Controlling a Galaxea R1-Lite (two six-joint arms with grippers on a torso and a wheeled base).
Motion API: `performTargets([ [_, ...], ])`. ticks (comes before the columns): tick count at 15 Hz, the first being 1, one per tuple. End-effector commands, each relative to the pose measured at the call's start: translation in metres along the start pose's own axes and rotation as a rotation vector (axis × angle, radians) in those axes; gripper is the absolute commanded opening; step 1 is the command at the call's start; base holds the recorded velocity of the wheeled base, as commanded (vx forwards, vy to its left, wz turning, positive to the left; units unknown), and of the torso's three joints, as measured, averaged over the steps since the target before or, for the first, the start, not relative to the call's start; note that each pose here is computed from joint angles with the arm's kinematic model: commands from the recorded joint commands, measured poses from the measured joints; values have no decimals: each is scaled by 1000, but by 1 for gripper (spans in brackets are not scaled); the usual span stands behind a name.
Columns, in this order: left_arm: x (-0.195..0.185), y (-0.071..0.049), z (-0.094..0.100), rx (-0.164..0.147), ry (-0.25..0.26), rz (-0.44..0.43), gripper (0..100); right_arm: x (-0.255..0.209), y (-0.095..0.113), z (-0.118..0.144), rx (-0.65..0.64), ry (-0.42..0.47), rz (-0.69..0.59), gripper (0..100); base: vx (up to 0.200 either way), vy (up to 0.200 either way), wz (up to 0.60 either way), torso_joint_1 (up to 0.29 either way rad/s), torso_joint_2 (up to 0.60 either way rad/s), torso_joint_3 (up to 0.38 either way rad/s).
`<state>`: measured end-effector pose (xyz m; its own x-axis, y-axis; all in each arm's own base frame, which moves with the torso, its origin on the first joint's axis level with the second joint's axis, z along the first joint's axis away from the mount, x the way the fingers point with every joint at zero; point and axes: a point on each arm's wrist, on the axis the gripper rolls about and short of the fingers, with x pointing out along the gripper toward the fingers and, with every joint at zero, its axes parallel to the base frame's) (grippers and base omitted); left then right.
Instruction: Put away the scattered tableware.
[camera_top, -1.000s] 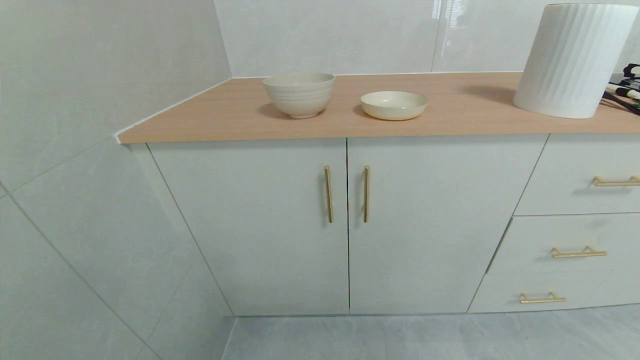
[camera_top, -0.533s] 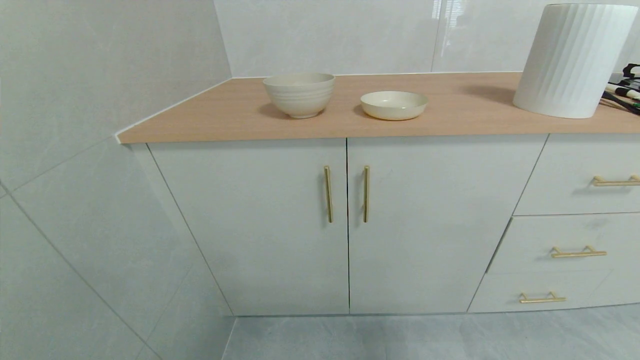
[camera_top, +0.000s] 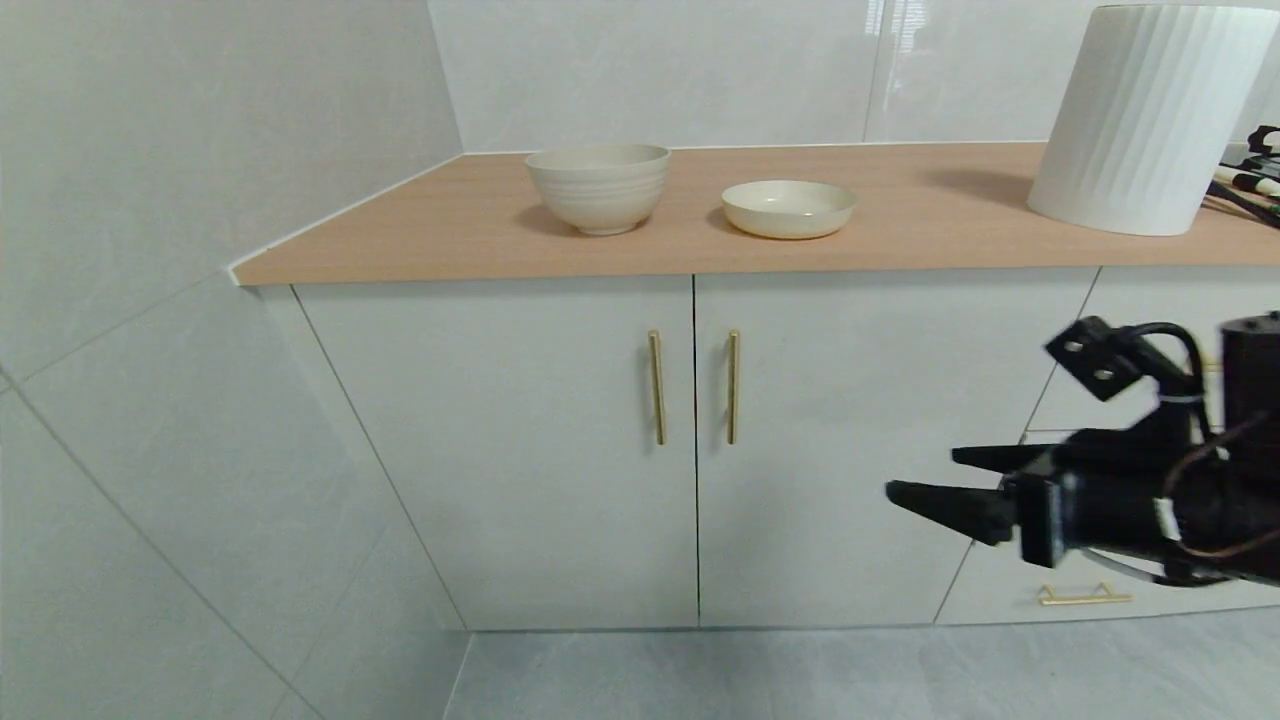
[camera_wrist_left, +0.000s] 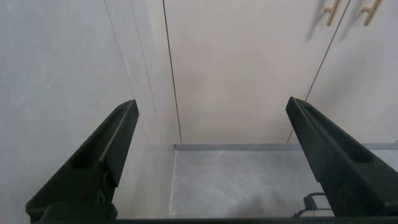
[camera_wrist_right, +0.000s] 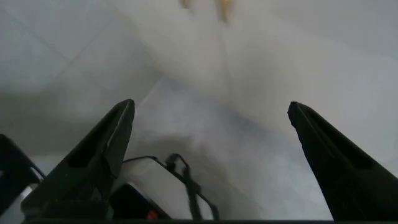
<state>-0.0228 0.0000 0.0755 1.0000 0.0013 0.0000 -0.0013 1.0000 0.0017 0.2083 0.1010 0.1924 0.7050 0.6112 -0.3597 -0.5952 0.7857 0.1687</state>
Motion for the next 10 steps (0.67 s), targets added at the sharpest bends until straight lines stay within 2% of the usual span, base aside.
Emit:
performTargets([
  [1,0,0,0,0,-2,0,100,91,12,-5,-1,111,101,100,0,0,0,0,0,0],
  [3,0,0,0,0,0,0,100,112,13,-5,-1,100,114,100,0,0,0,0,0,0],
  [5,0,0,0,0,0,0,100,137,14,6,39,69,127,100,0,0,0,0,0,0],
  [9,0,0,0,0,0,2,100,153,14,16,109,26,132,100,0,0,0,0,0,0],
  [10,0,0,0,0,0,0,100,156,12,21,108,-9,130,100,0,0,0,0,0,0],
])
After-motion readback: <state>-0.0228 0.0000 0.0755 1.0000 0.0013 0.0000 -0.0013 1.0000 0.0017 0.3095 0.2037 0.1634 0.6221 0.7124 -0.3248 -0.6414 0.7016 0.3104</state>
